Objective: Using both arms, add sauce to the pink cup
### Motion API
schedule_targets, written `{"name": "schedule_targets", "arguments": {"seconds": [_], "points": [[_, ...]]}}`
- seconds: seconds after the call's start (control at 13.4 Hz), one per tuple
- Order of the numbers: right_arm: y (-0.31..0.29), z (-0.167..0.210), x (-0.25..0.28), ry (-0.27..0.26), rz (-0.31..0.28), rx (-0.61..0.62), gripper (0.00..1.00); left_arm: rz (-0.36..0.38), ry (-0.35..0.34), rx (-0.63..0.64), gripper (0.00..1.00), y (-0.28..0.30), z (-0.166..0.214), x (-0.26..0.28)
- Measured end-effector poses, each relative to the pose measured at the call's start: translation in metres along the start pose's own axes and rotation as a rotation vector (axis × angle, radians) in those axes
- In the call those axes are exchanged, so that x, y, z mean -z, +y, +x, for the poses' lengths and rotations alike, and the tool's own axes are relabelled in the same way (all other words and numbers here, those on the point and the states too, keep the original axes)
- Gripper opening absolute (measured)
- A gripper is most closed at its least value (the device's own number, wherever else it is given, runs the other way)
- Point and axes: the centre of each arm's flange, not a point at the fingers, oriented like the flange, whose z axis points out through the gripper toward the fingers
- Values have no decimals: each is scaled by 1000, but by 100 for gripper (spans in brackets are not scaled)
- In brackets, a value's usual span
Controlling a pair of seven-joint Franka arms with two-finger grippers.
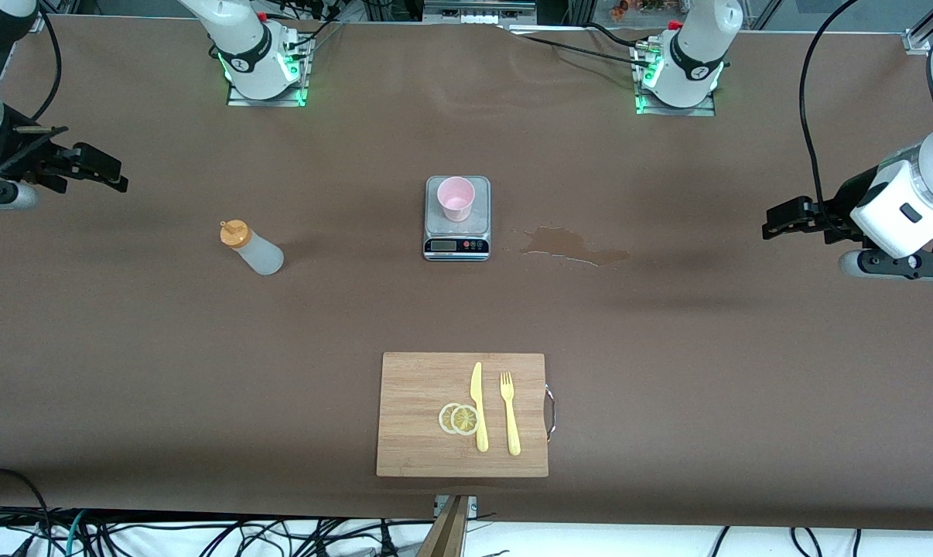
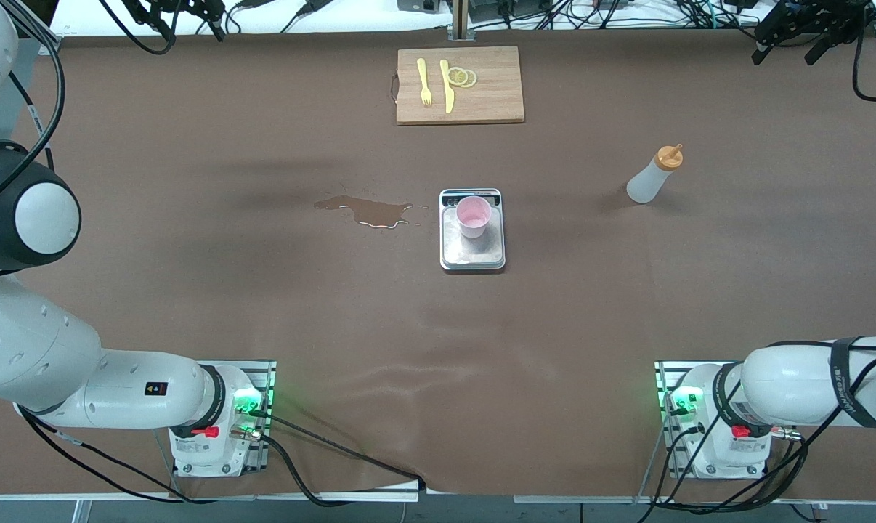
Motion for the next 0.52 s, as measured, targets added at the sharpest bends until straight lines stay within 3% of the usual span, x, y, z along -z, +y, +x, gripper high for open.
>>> {"name": "schedule_targets", "arguments": {"seconds": [0.22,0.52], "points": [[2,3,7,10,-1,-8,100,0,0,0,100,0,0,0],[2,14,4,-22,0,-8,100,0,1,0,100,0,0,0]]}}
